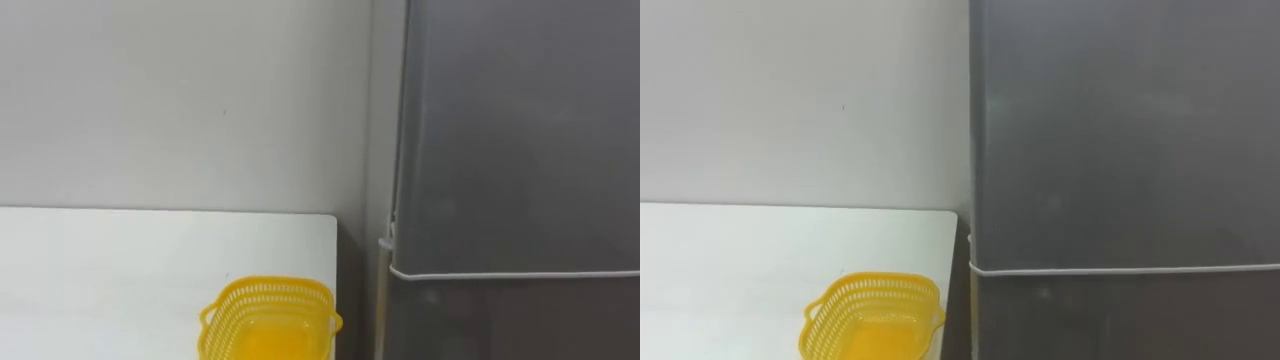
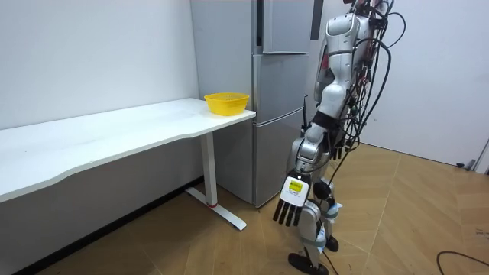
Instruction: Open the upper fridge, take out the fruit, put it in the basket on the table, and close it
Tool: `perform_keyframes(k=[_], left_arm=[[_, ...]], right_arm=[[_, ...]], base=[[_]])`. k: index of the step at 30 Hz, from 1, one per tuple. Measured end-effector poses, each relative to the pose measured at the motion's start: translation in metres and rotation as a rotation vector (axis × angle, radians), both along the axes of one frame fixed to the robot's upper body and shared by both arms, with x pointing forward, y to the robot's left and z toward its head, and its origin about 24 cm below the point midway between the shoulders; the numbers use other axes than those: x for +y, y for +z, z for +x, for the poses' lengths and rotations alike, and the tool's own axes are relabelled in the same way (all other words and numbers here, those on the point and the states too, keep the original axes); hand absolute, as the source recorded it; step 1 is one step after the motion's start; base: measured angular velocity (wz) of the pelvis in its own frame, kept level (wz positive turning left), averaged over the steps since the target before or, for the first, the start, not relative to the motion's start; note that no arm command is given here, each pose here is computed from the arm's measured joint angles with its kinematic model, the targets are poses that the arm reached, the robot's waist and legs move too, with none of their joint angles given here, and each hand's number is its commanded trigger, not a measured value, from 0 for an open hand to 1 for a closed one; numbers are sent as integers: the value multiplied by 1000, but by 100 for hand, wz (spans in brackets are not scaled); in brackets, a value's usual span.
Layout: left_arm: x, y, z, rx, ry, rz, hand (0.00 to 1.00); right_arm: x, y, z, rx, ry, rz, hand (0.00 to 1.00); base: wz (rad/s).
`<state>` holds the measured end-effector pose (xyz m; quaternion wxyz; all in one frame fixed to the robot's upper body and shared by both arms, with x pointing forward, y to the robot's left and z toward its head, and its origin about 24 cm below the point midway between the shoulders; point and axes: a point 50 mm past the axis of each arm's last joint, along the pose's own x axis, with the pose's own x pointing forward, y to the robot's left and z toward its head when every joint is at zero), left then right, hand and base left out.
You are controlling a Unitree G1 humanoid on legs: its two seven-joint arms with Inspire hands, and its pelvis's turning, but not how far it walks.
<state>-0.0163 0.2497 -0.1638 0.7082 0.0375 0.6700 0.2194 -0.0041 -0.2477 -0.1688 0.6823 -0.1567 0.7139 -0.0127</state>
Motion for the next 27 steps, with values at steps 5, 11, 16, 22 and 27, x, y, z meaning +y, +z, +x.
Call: perform_keyframes(k=[5,11,16,22,27], left_arm=[[21,11,16,-129,222,172,0],[48,40,61,-377,315,417,0],[64,82,100,-651,384,633,0],[70,128,125,-892,472,813,0],[72,174,142,-1136,521,897,0]], right_arm=[[-2,1,0,-22,-5,-29,0],[-3,2,4,-73,-9,-44,0],[-8,4,7,-132,-39,-70,0],[-8,4,4,-162,-39,-66,0],[-7,5,-5,-156,-38,-59,0]], base=[[4],[-1],[-2],[-3],[5]])
